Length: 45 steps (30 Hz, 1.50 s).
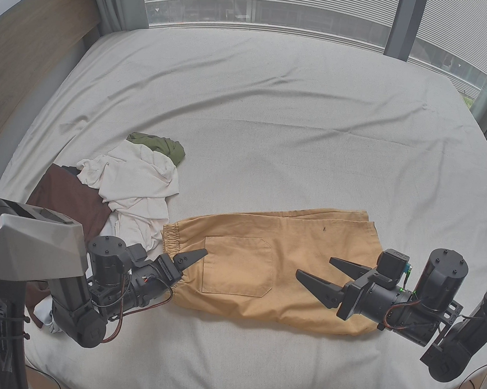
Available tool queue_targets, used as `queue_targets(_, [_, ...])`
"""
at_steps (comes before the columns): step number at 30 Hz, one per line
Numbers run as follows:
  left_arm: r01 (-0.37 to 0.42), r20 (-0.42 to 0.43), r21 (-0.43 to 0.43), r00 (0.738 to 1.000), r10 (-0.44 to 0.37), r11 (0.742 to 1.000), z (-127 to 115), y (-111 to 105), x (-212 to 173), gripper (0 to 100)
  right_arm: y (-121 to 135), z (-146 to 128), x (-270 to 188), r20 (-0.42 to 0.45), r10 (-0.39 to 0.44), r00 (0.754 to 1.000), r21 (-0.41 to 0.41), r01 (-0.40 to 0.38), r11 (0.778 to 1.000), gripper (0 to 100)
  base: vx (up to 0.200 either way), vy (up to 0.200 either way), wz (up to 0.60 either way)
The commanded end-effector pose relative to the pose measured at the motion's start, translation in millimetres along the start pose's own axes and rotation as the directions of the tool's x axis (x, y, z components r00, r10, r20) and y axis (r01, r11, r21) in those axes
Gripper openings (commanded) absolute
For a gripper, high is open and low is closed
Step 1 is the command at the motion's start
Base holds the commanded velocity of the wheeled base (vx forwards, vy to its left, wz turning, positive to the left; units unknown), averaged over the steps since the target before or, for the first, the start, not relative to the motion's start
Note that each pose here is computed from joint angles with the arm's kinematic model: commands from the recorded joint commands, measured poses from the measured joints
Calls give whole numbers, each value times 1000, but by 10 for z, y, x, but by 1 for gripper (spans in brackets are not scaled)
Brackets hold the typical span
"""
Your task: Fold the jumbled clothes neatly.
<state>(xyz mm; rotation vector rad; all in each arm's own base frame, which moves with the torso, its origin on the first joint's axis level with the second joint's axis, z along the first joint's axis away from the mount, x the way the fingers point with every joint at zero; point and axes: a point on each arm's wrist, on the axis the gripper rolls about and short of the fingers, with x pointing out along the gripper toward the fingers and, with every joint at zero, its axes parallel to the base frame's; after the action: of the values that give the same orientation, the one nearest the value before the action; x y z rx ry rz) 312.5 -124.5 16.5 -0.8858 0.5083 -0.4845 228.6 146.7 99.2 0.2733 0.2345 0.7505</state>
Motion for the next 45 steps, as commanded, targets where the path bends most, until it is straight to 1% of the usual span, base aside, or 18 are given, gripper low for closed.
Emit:
queue_targets(1, [14,15,3,1000,-14,1000,44,-61,-42,100,6,1,-1,1,2,1000,-1,-2,1000,100,0,0,0])
queue_targets(8, [7,13,-16,1000,-6,1000,34,-50,-48,100,9,0,0,0,3,1000,-1,-3,1000,100,0,0,0])
queue_targets(9, [5,12,-17,1000,-5,1000,32,-46,-47,0,9,0,0,0,3,1000,-1,-3,1000,100,0,0,0])
queue_targets(18, [-11,11,-19,1000,11,1000,20,-22,-55,0,18,-11,6,-4,7,1000,-1,-7,1000,100,0,0,0])
queue_targets(24, [-7,22,4,1000,7,1000,77,-144,-202,0,15,-35,3,-15,5,1000,2,-5,1000,100,0,0,0])
queue_targets(27, [-43,23,40,999,42,998,149,-161,-309,0,16,-52,-5,-22,4,1000,3,-4,1000,100,0,0,0])
queue_targets(31, [-103,41,86,994,100,991,278,-127,-446,0,24,-55,-3,-23,7,1000,3,-7,1000,100,0,0,0])
queue_targets(32, [-103,46,91,994,99,990,292,-135,-456,0,24,-55,-3,-23,7,1000,3,-7,1000,100,0,0,0])
queue_targets(34, [-129,67,122,990,121,984,368,-113,-534,0,23,-58,-6,-25,7,1000,3,-7,1000,100,0,0,0])
queue_targets(37, [-145,83,151,987,134,978,404,-96,-606,0,26,-64,-6,-27,8,1000,3,-8,1000,100,0,0,0])
queue_targets(41, [-162,98,158,984,148,974,441,-67,-654,0,13,-83,5,-33,4,999,5,-4,1000,100,0,0,0])
queue_targets(45, [-178,130,151,979,159,972,532,-26,-738,0,7,-109,16,-41,3,999,6,-3,1000,100,0,0,0])
